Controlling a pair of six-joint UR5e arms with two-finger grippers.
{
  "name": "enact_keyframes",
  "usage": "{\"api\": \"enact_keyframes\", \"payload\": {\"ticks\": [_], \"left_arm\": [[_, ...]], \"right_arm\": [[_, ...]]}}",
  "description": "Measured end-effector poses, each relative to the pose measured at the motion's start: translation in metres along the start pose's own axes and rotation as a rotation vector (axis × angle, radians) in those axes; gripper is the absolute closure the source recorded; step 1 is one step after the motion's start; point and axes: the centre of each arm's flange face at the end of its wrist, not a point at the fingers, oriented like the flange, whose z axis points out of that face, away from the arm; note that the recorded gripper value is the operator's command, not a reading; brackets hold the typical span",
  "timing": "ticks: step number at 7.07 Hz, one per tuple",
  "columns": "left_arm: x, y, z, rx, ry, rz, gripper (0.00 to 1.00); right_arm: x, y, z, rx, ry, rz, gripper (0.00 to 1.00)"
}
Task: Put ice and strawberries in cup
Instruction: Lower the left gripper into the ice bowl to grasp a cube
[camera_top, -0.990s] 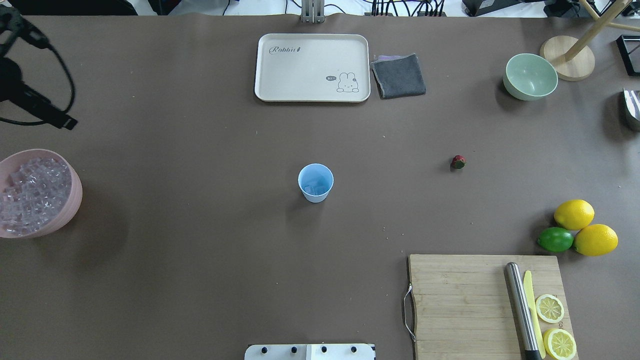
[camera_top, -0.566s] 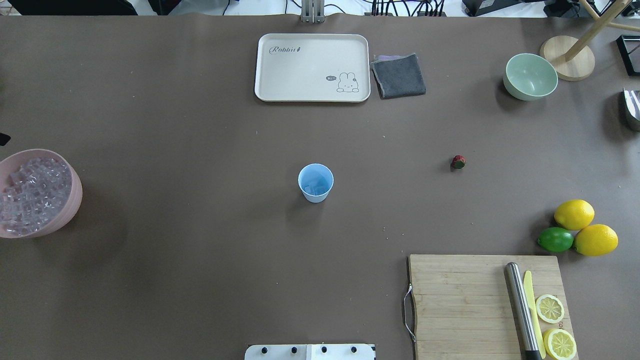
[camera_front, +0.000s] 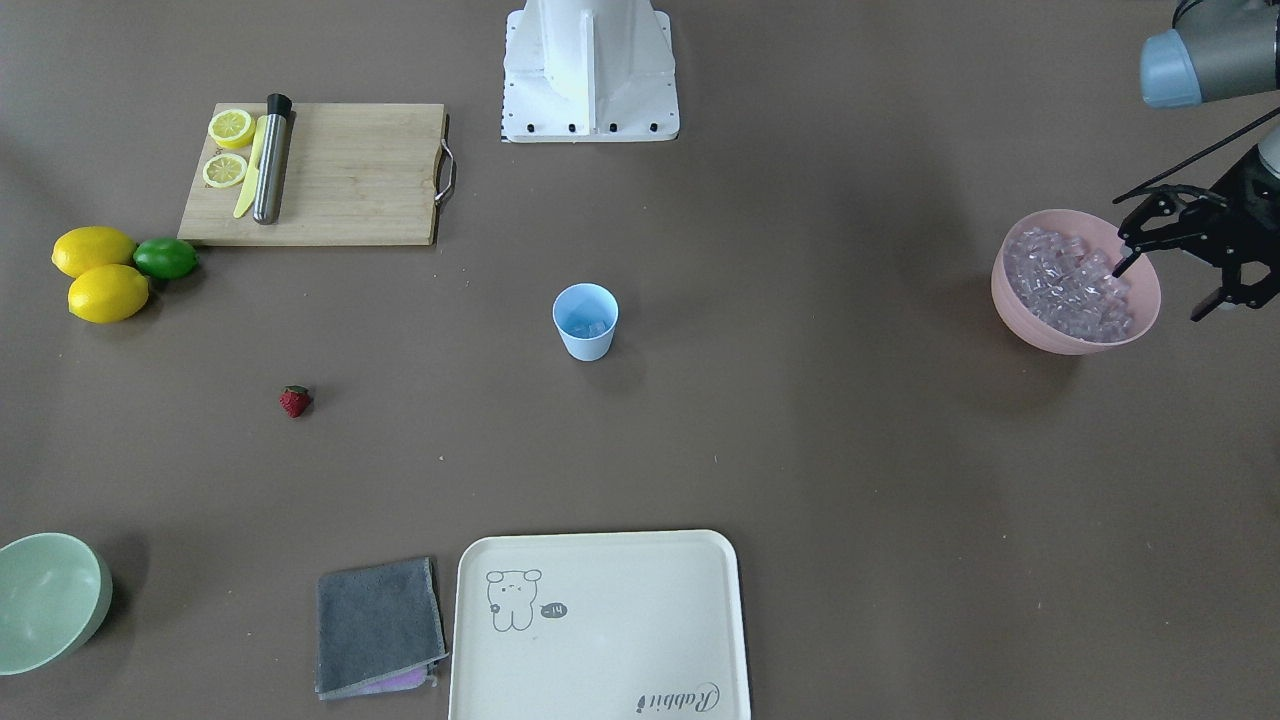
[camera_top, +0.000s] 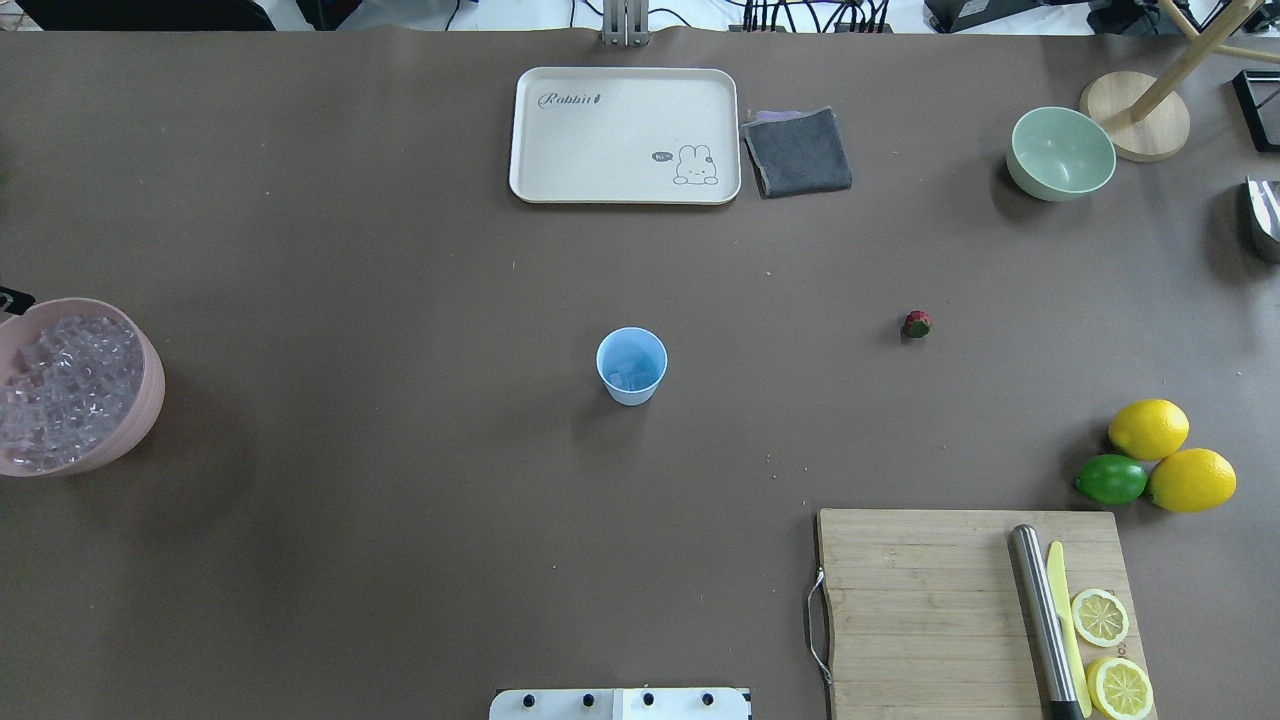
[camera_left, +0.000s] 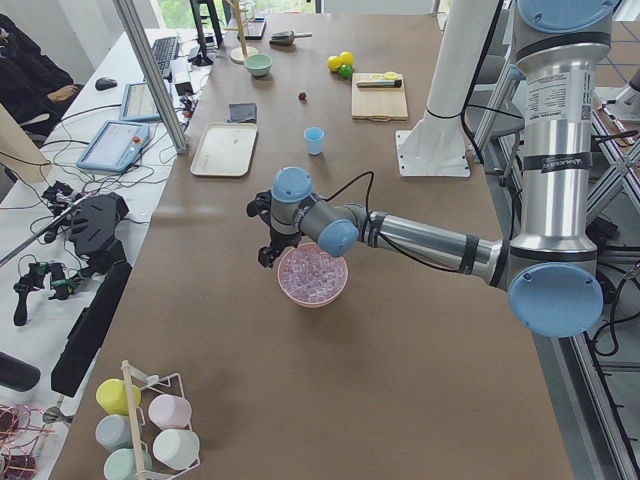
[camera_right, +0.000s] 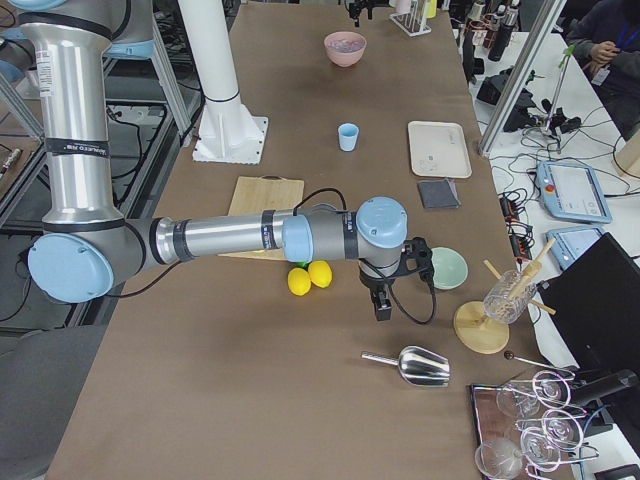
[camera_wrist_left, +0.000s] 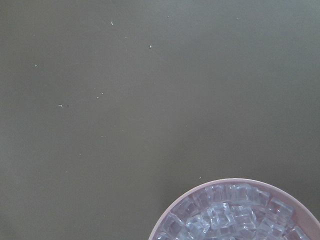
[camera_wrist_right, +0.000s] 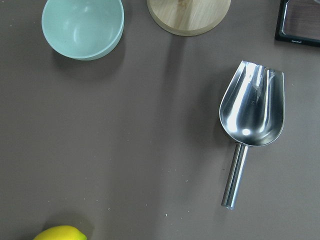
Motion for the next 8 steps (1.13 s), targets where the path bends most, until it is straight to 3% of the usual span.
{"api": "enact_keyframes", "payload": {"ticks": [2,8], "left_arm": [[0.020,0.014,0.021,0.023,0.012,-0.018,0.07],[0.058,0.014,0.065,-0.020,0.046,-0.041,0.09]], "right_arm": [[0.002,0.003,0.002,-0.004,0.000,0.002,0.00],[0.002,-0.001,0.001,-0.002,0.001,0.004,0.00]]}}
